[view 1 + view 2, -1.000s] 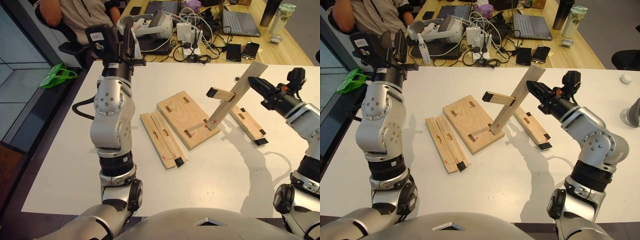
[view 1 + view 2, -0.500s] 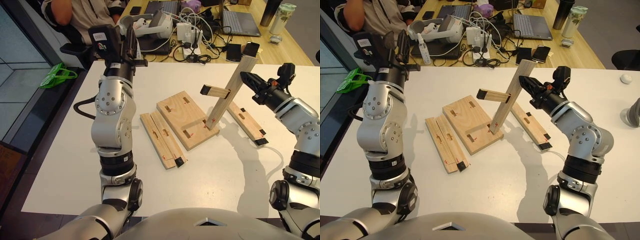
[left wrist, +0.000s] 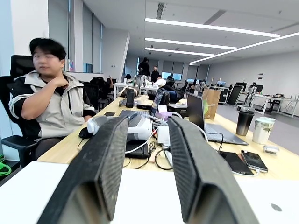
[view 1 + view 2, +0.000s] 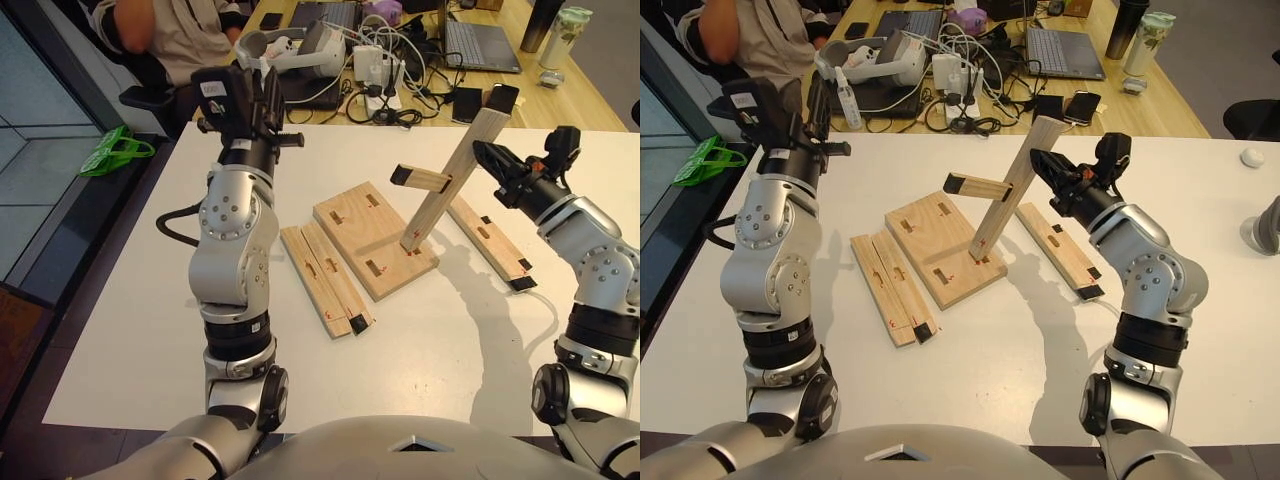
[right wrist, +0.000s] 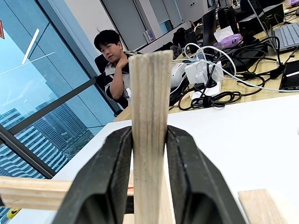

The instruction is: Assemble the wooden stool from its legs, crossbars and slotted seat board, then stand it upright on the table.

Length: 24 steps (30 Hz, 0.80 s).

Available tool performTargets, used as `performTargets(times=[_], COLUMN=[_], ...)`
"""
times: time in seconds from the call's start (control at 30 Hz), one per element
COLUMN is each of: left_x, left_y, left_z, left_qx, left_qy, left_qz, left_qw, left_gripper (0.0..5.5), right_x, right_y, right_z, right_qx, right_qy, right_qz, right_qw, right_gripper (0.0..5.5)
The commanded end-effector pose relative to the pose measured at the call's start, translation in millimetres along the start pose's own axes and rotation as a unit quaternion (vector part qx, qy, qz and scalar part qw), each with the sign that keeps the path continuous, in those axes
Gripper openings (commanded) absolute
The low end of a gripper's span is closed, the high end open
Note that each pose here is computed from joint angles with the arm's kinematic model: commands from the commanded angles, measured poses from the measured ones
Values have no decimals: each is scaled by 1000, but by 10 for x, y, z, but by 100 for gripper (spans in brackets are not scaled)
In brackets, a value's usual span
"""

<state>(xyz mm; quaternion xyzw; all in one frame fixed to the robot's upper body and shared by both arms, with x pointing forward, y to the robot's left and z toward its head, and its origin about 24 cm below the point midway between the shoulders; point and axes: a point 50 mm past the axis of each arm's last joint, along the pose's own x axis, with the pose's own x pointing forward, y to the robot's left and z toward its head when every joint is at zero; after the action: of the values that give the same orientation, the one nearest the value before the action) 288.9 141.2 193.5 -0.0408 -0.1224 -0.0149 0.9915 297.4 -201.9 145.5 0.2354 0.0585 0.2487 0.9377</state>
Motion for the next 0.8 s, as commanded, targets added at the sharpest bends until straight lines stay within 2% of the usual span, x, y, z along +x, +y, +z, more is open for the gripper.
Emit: performTargets(times=[0.03,0.47,0.67,0.8], left_x=[-20,2,10,10], left_y=[-15,-10,-20,-20], left_z=[8,32,38,41], left_qx=[1,4,4,3], left_qy=[5,4,2,2], left_qz=[0,-4,-6,-7], left_qw=[1000,1000,1000,1000], left_gripper=[155,155,155,155], right_x=[-43,-50,22,14], right_y=[-62,-102,-135,-139], right_z=[69,174,226,115], right_qx=[-16,-23,-60,-75], right_qy=[-8,-22,12,33], right_qz=[-15,-7,19,29], right_qw=[1000,999,998,996], right_gripper=[99,99,99,99])
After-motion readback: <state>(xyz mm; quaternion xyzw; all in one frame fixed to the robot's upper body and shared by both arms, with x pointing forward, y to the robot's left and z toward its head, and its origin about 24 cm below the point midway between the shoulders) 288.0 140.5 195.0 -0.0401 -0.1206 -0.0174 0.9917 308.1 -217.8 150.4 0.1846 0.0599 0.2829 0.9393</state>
